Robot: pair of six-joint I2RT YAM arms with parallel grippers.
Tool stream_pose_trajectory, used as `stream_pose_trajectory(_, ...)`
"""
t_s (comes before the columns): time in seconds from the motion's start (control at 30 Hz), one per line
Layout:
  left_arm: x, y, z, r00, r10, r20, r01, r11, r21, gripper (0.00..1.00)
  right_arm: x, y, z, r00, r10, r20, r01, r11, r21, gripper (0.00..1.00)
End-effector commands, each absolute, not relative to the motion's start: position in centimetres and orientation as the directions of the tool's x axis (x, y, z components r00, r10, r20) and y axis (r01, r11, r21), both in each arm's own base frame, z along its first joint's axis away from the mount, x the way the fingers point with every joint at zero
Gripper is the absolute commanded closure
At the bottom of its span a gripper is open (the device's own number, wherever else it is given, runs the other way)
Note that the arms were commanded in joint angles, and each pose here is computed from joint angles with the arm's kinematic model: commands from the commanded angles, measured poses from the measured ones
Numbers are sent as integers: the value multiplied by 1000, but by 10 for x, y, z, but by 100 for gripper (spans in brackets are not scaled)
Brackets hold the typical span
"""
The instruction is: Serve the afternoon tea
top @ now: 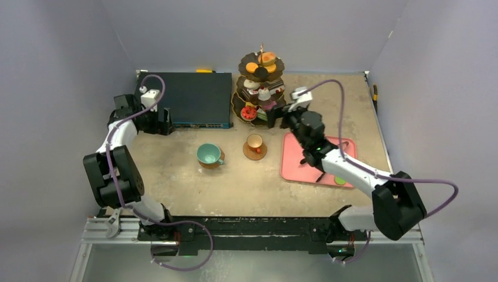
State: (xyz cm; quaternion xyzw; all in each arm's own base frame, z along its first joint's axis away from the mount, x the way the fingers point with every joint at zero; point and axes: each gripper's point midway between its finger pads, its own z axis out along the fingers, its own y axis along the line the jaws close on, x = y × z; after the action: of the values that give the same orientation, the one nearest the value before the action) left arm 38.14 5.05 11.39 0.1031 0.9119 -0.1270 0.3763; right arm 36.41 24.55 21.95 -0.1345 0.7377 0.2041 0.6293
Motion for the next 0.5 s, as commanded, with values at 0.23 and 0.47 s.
stream_pose_trajectory(0.23, 434, 25, 65, -557, -10, -830, 170, 977, -126, 1, 425, 29, 156, -224, 308, -925, 188, 945, 269, 2)
stream_pose_trajectory(0.47, 429, 11, 33, -518, -30, -855, 165, 977, -135, 1, 439, -22, 135, -177, 272, -946, 381, 905, 189, 2)
